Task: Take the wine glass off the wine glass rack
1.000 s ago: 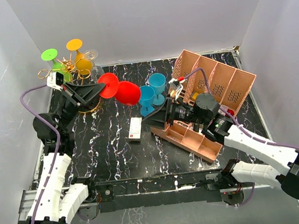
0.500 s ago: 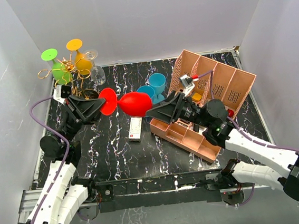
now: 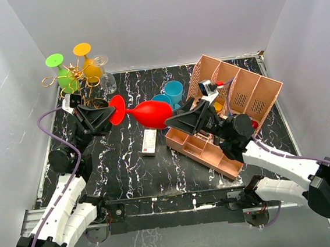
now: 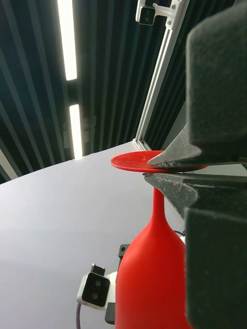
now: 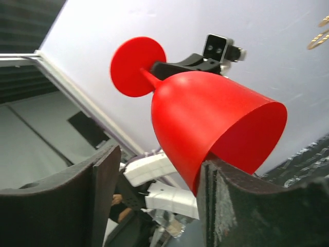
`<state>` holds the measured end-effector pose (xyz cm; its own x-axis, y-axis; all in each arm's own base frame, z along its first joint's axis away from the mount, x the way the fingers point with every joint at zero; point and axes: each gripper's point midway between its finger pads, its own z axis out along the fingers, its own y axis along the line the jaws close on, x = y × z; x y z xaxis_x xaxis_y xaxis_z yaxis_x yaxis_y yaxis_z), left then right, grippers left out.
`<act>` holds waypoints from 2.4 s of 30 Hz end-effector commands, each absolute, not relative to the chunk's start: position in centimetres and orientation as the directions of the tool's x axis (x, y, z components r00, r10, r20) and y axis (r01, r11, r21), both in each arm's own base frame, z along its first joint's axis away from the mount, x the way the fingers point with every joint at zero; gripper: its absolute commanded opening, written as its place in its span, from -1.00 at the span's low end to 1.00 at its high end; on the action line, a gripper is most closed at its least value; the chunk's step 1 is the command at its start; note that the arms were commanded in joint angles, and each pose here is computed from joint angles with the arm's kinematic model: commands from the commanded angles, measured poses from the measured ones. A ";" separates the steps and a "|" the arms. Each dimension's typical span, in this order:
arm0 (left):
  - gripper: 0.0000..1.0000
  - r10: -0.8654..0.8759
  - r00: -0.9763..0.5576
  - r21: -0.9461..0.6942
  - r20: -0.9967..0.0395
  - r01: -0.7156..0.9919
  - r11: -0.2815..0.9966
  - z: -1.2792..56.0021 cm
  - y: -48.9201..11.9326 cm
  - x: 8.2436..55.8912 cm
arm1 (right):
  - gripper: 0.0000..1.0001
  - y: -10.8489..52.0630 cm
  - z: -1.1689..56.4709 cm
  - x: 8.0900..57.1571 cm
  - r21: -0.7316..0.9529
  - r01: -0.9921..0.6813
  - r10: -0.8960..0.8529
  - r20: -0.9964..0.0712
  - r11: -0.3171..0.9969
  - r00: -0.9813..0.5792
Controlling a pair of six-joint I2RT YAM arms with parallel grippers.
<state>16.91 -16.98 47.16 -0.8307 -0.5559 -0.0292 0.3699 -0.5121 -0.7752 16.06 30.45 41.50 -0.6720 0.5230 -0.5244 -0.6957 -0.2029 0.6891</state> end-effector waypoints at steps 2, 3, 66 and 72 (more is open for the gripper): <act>-1.00 -0.549 -0.836 -0.705 -0.021 0.401 -0.584 48.4 -15.9 15.8 | 0.13 28.4 45.3 12.0 0.521 -0.732 0.523 -0.514 -0.439 -0.679; -1.00 -0.548 -0.836 -0.701 -0.013 0.399 -0.591 48.4 -15.8 15.9 | 0.08 28.2 45.5 11.7 0.508 -0.731 0.524 -0.511 -0.456 -0.682; 0.94 -0.751 -0.365 -0.797 -0.550 -0.039 0.603 33.2 -8.8 18.6 | -0.84 32.3 31.3 20.3 0.575 -0.721 0.092 -0.802 0.385 -0.590; 0.94 -0.731 -0.340 -0.773 -0.591 -0.019 0.634 34.2 -8.1 17.7 | -0.84 34.4 30.5 24.2 0.506 -0.670 0.029 -0.809 0.543 -0.587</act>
<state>18.44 -9.12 33.09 -0.3784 -0.7567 -0.5332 -0.0368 0.5879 -0.8081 22.08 33.36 28.28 -0.6591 0.0444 -0.7508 -0.6478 0.4736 0.5967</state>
